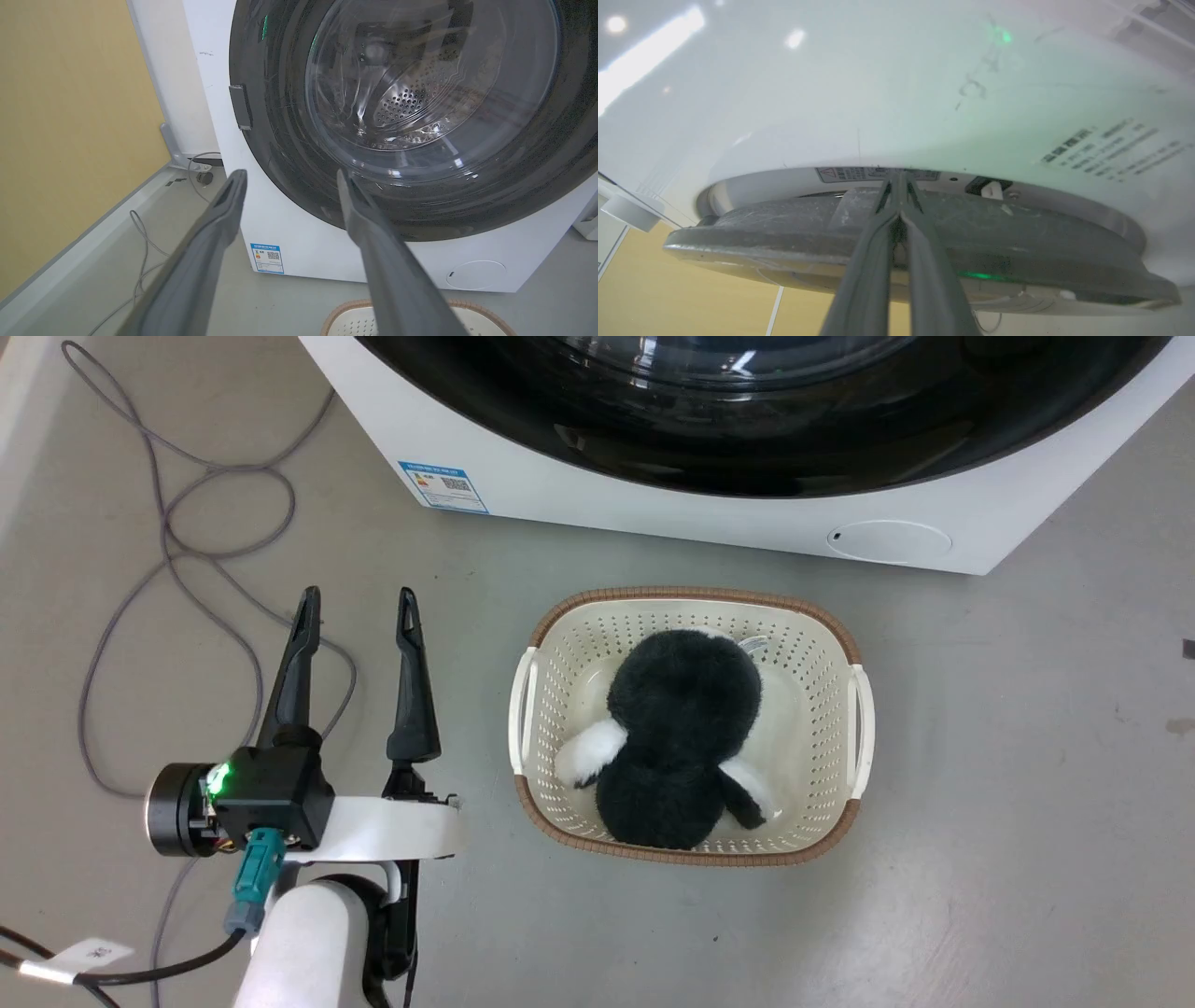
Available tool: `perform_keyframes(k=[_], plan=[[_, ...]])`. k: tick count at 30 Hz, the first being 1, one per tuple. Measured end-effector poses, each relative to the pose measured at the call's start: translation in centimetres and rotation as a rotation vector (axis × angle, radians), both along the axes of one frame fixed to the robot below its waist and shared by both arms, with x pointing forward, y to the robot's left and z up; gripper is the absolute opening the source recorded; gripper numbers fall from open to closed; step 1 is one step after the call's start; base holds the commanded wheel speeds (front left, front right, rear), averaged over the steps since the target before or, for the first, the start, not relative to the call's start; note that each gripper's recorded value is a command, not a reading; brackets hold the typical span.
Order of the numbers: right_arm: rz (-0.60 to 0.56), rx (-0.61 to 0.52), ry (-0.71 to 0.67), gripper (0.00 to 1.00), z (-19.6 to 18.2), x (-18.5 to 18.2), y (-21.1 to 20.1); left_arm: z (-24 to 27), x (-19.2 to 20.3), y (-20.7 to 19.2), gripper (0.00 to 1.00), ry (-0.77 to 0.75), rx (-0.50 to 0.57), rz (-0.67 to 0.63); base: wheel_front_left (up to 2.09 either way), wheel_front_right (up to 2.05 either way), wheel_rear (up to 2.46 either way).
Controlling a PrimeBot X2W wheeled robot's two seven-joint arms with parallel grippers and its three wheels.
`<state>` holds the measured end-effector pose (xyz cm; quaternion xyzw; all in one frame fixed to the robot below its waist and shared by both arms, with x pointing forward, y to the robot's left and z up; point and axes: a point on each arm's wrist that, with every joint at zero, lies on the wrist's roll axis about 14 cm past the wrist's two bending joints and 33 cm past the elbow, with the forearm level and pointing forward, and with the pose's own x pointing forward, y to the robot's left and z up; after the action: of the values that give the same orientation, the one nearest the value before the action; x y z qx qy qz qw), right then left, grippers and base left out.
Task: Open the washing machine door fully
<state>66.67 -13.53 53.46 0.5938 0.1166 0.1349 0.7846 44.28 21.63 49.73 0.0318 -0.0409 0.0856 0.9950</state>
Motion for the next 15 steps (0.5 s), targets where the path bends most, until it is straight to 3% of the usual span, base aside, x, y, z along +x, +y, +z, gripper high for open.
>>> perform_keyframes(k=[15], plan=[[0.199,-0.036,0.043,0.00,0.8,-2.2,2.4,1.1,-0.2,-0.3,1.00,-0.040,-0.009,-0.008,0.00,0.00,0.00]])
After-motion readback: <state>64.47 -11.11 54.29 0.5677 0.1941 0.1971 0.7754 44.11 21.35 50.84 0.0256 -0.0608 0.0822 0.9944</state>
